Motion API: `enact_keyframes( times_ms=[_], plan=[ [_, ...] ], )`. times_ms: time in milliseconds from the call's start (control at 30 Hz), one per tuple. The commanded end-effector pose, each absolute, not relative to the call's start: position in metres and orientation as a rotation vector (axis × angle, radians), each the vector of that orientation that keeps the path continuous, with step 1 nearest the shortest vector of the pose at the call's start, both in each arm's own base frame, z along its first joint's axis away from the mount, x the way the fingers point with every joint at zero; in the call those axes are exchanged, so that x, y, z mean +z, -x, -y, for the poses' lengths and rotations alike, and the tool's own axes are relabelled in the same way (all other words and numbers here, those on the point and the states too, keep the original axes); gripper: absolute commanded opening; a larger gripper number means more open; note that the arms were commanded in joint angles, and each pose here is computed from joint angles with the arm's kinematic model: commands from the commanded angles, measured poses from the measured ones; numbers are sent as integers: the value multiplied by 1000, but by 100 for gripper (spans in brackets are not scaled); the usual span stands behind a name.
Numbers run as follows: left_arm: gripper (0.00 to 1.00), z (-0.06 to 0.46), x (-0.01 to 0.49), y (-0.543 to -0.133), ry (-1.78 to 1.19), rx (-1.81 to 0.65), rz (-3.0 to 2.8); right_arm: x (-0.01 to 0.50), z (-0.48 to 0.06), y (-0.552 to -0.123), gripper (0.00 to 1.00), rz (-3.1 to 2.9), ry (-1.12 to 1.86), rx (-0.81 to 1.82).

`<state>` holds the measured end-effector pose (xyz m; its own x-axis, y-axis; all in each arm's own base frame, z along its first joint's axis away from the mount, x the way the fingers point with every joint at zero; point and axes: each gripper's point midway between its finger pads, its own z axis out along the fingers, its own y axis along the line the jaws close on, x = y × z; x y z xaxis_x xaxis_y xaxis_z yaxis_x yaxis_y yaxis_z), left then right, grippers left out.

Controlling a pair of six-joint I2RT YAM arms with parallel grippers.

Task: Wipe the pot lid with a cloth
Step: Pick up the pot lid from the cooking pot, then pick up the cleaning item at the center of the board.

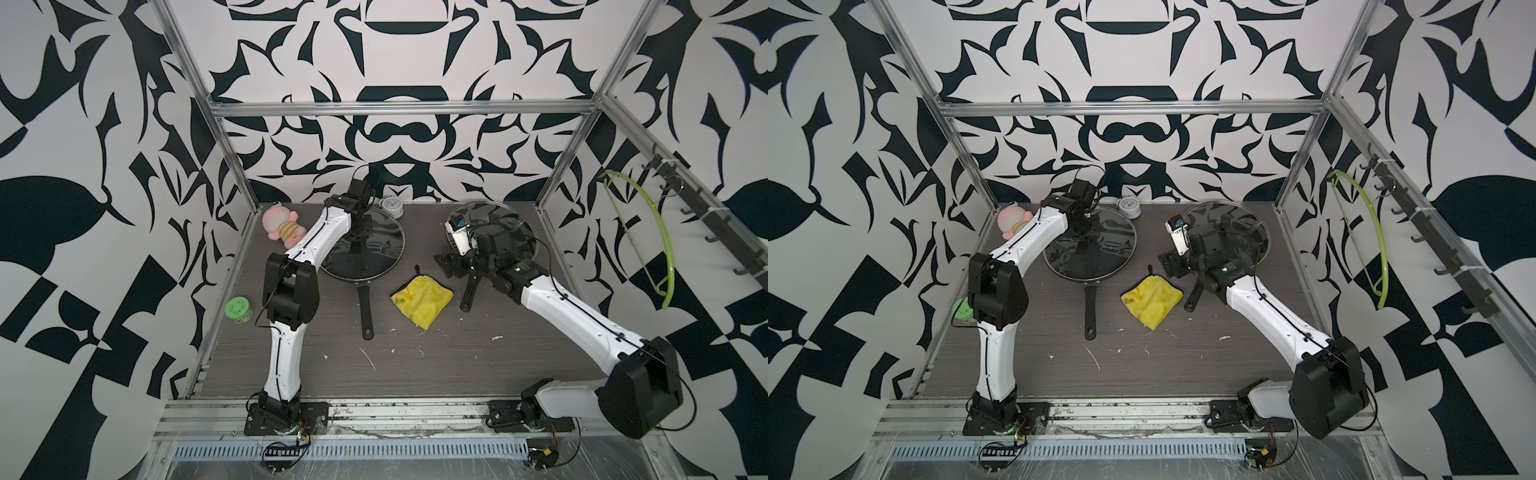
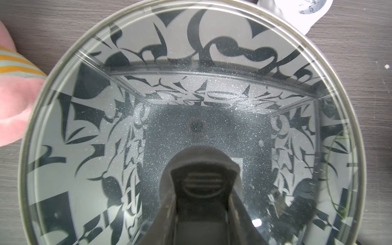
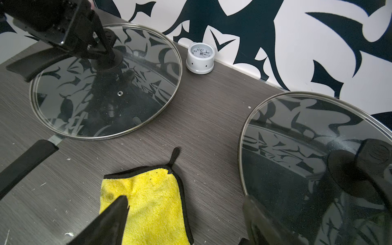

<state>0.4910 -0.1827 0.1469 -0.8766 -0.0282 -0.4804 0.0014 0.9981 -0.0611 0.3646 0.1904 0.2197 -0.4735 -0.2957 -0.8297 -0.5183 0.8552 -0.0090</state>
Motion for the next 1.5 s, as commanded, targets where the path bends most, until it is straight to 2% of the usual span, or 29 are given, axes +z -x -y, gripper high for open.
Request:
enact_keyframes(
  times_ms=[0, 167, 400, 767, 1067, 1367, 1467],
  plan=[
    [0, 185, 206, -493, 5, -156, -2485, 240, -203, -363, 87, -2030, 603, 351],
    [0, 184, 252, -489, 16, -218, -2368, 232, -213, -359, 87, -2035, 639, 359],
    [0, 178, 291, -476, 51, -290, -2281, 214, -228, -352, 87, -2061, 688, 383],
    [0, 161, 335, -442, 160, -728, -2172, 146, -270, -327, 87, -2202, 781, 397],
    [0, 130, 372, -406, 244, -971, -2028, 83, -255, -326, 86, -2450, 664, 258],
    [0, 130, 395, -388, 225, -1102, -1950, 38, -251, -320, 87, -2628, 691, 171],
    [0, 131, 397, -385, 220, -1115, -1940, 24, -246, -317, 81, -2691, 694, 100]
  ],
)
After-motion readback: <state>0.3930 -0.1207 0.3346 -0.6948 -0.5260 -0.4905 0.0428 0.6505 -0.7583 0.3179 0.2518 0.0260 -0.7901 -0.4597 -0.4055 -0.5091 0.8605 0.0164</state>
